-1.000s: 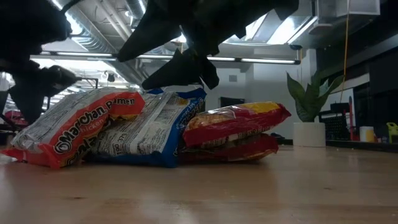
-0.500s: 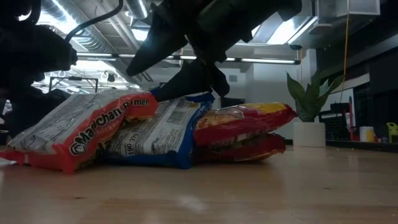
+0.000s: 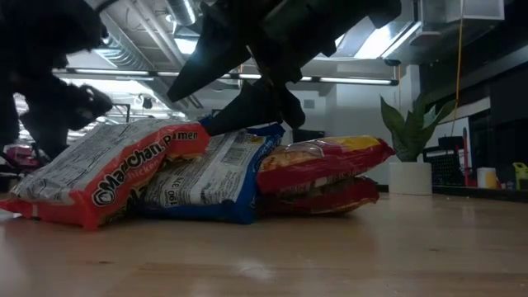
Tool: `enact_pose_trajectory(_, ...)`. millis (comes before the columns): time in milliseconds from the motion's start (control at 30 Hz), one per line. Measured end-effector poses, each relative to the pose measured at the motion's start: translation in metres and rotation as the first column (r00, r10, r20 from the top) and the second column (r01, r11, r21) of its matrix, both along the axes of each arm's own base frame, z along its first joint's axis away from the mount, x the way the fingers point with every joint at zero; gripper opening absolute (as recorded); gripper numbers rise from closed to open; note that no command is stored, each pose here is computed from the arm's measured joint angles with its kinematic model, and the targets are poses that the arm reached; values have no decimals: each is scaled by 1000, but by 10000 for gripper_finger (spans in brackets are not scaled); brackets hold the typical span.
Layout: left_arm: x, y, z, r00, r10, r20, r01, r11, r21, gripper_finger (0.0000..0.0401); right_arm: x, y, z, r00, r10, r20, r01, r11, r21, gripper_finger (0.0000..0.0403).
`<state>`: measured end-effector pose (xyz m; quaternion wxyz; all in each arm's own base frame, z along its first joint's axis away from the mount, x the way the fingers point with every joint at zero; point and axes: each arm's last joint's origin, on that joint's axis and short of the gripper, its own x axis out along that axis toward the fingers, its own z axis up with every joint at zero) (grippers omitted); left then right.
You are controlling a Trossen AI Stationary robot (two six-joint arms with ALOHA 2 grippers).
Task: Sort Maruchan noodles
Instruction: Put the orange noodle pack into the yellow bin
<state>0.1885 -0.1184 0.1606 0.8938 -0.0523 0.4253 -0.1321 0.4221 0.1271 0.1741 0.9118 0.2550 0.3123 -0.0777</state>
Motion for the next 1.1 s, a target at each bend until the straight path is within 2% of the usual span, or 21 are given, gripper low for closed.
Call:
enact_pose_trajectory(200,-1,-9,-10,997,-55,-61,53,998,-36,78,0,0,0,1000,1,-2,-1,1000,-1,259)
enact_pose_trajectory(300,-1,-13,-18,996,-65,-68,67,997,26,35,0,0,0,1000,3,-3,-3,1000,1,259)
enact_pose_trajectory(400,2,-11,-27,996,-27,-79,34,996,79,6,0,0,0,1000,7,-4,-7,1000,6,259)
enact_pose_trajectory(767,20,-11,-48,997,22,-76,-16,997,75,2,0,1,-2,1000,-16,-20,17,997,73,260)
enact_pose_trajectory(1000,23,-7,-48,997,44,-70,-39,997,71,4,1,1,-7,1000,-22,-17,22,999,39,260)
enact_pose_trajectory(1100,25,-4,-48,996,57,-69,-52,996,73,2,4,3,-14,1000,-2,-13,3,998,57,260)
